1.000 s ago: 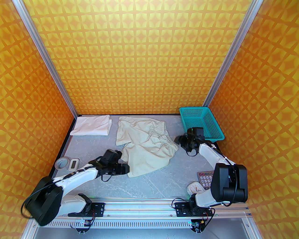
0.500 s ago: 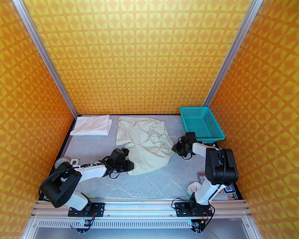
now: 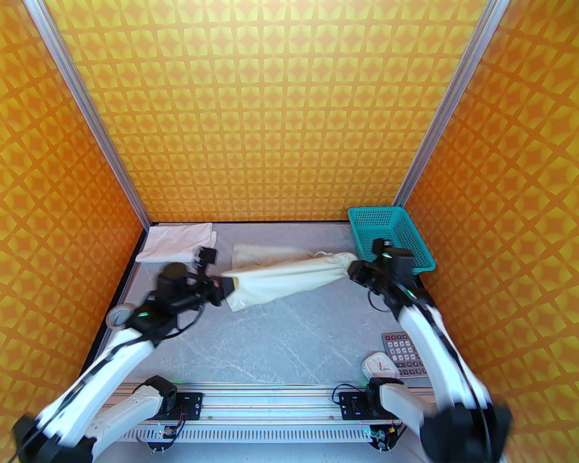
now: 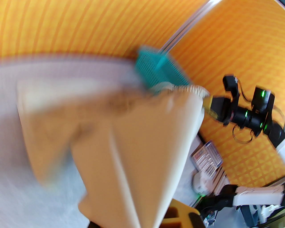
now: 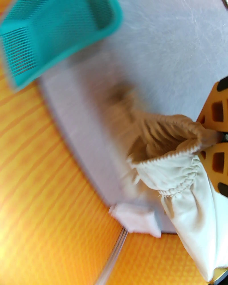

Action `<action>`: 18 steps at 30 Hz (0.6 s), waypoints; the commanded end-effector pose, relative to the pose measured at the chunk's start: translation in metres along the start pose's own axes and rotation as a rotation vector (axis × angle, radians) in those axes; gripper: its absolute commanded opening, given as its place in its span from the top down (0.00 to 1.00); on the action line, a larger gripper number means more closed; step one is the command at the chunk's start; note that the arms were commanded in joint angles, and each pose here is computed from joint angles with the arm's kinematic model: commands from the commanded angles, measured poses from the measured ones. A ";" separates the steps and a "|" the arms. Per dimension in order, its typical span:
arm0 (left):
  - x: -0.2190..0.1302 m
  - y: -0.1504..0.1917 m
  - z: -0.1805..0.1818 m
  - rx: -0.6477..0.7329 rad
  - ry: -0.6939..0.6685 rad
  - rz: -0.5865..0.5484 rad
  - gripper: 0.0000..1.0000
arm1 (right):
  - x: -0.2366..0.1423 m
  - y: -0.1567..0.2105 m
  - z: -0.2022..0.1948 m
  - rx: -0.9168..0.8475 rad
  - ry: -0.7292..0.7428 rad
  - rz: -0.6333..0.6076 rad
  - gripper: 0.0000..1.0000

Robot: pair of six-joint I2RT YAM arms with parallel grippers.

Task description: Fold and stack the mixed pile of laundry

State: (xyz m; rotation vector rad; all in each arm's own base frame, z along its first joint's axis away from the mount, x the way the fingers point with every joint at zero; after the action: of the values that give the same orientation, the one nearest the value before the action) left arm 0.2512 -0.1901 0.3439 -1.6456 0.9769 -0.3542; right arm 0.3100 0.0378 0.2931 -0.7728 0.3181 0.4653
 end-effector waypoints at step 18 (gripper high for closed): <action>0.069 -0.087 0.143 -0.082 -0.182 0.014 1.00 | 0.077 -0.089 0.045 0.047 -0.054 0.015 1.00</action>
State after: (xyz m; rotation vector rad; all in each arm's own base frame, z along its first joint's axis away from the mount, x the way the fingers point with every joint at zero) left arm 0.3908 -0.1669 0.3041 -1.6750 1.0694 -0.0391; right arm 0.3847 0.0465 0.2819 -0.6908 0.4713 0.6136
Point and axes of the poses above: each hand's point on the last joint's axis, 136 mm out from that joint toward the fingers, its own x axis out along the fingers, its own z axis along the line the jaws close on, y = z × x, the point moved 1 cm from there along -x, back along the fingers, and after that the axes turned 12 degrees about x, right-handed, at the moved point
